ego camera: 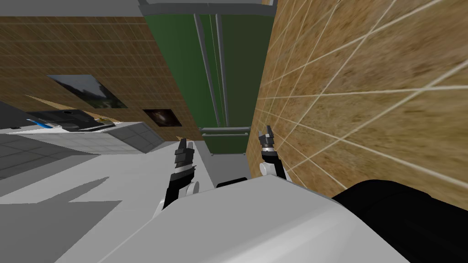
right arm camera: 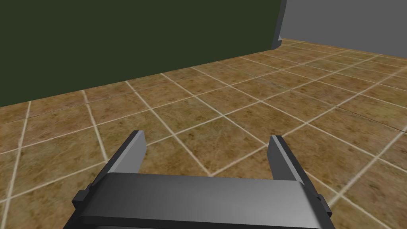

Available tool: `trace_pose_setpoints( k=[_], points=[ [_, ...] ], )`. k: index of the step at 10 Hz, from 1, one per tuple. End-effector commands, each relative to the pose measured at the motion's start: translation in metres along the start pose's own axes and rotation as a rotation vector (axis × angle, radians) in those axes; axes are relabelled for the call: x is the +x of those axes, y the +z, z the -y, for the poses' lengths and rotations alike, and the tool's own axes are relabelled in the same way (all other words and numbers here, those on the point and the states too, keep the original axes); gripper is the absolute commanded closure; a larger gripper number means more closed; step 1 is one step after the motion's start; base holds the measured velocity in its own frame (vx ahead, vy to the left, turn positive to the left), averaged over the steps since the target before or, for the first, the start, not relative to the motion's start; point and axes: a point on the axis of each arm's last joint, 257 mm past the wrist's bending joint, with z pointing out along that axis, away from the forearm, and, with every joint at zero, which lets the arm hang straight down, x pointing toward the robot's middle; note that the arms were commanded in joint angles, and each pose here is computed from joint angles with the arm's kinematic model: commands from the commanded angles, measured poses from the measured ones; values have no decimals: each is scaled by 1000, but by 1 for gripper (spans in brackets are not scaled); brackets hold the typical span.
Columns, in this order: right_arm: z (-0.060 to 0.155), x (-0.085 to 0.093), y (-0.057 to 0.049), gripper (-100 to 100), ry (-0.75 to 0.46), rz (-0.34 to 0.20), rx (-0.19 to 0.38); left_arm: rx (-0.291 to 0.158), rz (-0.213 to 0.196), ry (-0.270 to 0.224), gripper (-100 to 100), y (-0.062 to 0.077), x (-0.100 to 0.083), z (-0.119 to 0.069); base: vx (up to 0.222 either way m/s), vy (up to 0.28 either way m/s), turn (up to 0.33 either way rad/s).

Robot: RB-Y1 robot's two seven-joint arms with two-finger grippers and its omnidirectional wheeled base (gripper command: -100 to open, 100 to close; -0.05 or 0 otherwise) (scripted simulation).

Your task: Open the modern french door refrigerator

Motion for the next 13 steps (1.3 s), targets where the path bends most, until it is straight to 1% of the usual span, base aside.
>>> trace_pose_setpoints(
  k=[1,9,10,13],
  points=[
    [0,0,0,0,0,0,0,0,0,0,0,0,0,0,0,0,0],
    [0,0,0,0,0,0,0,0,0,0,0,0,0,0,0,0,0],
    [0,0,0,0,0,0,0,2,-39,21,-100,-2,4,-3,23,-7,-7],
    [0,0,0,0,0,0,0,2,-113,61,-100,-6,13,-15,54,-9,-11]
  ],
)
